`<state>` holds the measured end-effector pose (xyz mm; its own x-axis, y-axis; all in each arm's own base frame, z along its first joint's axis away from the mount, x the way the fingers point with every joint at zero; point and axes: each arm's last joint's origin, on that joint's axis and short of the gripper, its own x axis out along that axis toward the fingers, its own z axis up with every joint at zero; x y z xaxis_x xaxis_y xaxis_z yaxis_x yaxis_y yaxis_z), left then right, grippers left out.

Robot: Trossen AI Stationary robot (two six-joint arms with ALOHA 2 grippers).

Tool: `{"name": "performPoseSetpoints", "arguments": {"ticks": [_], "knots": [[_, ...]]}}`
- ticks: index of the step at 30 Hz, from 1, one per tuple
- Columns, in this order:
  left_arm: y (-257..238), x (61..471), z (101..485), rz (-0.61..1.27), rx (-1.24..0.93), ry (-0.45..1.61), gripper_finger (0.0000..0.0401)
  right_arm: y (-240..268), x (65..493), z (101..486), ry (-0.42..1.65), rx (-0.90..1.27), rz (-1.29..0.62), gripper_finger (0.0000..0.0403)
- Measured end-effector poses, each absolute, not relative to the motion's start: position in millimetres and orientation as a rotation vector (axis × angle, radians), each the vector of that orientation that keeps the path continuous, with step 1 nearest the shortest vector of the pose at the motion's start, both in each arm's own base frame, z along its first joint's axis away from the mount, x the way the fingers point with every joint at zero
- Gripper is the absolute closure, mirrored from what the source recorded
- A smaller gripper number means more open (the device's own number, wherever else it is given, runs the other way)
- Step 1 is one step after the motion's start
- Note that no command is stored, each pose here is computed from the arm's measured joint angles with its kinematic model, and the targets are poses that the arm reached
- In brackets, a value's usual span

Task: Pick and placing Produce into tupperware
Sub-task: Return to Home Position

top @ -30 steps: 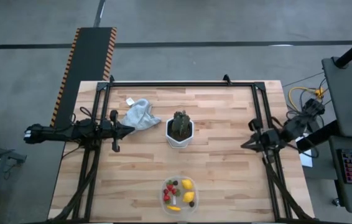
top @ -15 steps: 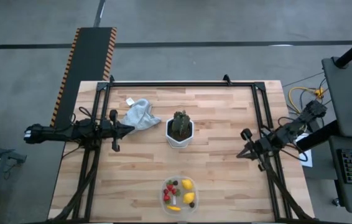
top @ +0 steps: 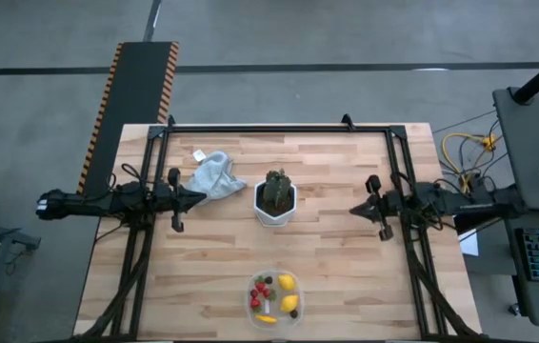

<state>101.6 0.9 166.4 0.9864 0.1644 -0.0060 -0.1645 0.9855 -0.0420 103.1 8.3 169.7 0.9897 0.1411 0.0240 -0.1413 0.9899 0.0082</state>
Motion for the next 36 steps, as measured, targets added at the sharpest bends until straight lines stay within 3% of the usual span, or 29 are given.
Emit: {"name": "performPoseSetpoints", "arguments": {"ticks": [36], "knots": [[-4.7,98.3,166.4,-0.036,0.095,-0.009,0.0401,1.2,102.8,169.1,0.008,-0.083,-0.052,0.0394]]}}
